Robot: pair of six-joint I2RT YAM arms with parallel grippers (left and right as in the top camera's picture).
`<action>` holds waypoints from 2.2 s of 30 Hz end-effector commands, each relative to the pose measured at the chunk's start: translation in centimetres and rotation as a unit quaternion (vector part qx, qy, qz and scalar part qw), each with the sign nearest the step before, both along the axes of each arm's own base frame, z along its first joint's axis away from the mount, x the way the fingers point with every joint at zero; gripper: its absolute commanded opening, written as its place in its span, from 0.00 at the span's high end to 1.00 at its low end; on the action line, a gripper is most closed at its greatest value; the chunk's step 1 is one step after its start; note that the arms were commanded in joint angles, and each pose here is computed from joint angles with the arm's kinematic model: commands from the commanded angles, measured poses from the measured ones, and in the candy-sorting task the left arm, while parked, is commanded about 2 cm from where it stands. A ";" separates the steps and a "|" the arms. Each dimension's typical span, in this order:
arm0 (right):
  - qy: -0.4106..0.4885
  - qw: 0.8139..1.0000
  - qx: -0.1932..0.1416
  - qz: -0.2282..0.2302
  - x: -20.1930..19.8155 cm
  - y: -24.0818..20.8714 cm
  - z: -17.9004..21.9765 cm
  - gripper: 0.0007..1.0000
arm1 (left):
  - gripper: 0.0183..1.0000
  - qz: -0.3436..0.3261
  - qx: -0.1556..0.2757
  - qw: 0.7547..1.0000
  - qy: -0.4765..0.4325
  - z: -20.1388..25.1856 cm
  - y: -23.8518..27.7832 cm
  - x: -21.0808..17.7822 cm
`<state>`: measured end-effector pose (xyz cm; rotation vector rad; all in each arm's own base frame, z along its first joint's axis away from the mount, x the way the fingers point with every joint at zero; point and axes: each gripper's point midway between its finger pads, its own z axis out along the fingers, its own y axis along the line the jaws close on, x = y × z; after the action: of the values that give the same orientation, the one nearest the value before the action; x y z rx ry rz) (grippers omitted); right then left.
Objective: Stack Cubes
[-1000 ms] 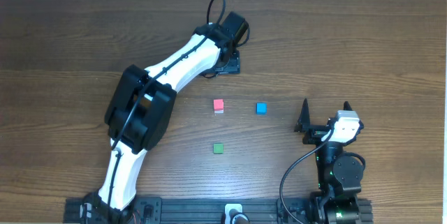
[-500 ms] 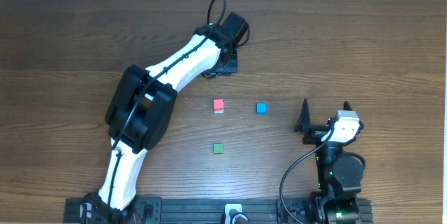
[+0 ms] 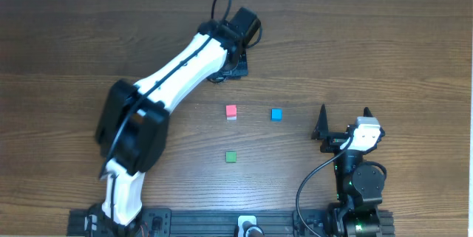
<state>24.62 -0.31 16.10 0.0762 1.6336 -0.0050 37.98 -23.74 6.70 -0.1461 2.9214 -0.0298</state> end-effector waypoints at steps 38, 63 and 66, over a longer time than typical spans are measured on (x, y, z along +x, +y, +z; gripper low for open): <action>0.000 1.000 0.000 -0.001 0.0 -0.1 -0.2 0.01 | 0.89 0.031 0.011 0.999 -0.002 -0.1 -0.7 -9.2; 0.000 1.000 0.000 -0.001 0.0 -0.1 -0.2 0.01 | 0.89 0.028 0.016 0.999 0.002 -1.1 -0.9 -9.0; 0.000 1.000 0.000 -0.001 0.0 -0.1 -0.2 0.01 | 0.89 0.029 0.017 0.999 0.002 -1.2 -0.9 -9.0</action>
<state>24.62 -0.32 16.10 0.0771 1.6335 -0.0047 29.04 -25.15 6.38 -0.2055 2.9072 -0.0050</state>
